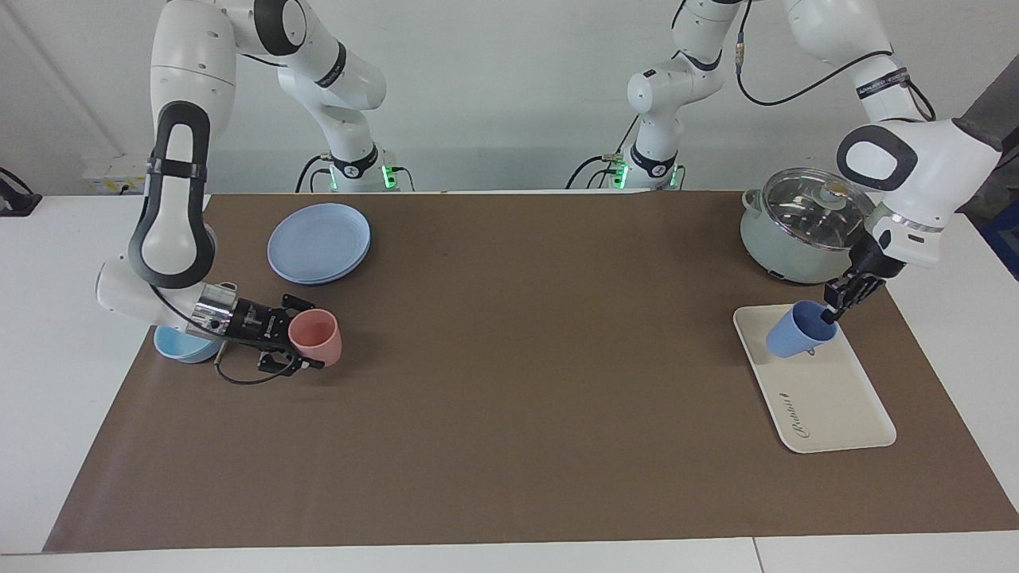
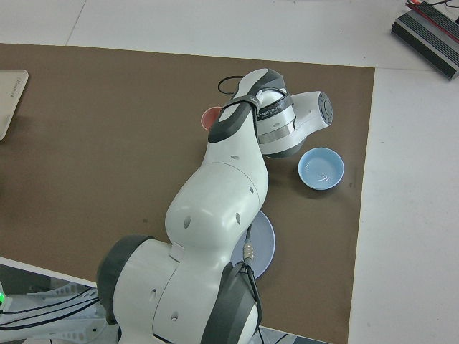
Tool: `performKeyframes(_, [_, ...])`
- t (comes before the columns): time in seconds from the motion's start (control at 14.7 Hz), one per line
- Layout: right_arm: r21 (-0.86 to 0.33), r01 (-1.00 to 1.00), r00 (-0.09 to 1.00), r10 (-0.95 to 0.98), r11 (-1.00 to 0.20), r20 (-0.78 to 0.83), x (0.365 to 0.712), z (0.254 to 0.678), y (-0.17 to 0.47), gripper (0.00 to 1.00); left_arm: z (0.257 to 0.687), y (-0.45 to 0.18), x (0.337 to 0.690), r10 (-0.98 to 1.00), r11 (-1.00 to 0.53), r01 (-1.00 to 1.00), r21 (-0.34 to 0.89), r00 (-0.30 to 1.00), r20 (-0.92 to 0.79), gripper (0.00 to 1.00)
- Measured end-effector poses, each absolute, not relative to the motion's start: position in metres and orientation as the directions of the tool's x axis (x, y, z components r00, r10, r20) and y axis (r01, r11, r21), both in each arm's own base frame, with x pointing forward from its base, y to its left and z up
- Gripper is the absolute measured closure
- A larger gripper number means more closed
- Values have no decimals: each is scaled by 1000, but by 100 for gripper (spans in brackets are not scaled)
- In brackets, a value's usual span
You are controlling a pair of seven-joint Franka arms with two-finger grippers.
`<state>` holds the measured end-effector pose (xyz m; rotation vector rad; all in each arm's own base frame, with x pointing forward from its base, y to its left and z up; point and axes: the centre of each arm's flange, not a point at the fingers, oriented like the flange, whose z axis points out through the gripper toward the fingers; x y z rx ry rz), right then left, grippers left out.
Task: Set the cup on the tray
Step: 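Set the blue cup upright on the tray and open the left gripper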
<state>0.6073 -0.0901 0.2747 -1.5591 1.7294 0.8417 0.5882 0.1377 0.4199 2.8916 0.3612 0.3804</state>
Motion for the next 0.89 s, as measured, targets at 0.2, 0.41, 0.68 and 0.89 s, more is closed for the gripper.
performKeyframes(0.2, [25, -996, -68, -575, 82, -815, 608, 269, -96, 23, 397, 146, 588, 237, -961, 187, 206, 937, 256, 95])
performKeyframes(0.41, [7, -997, -53, -581, 81, -812, 607, 265, -101, 23, 386, 147, 585, 229, -963, 180, 198, 938, 261, 79])
performKeyframes(0.68, [-4, -994, -59, -598, 105, -799, 603, 255, -111, 23, 398, 138, 588, 178, -974, 135, 182, 953, 246, 36])
performKeyframes(0.89, [-8, -993, -66, -604, 120, -794, 596, 247, -120, 23, 446, 121, 594, 48, -993, 28, 112, 982, 184, 2])
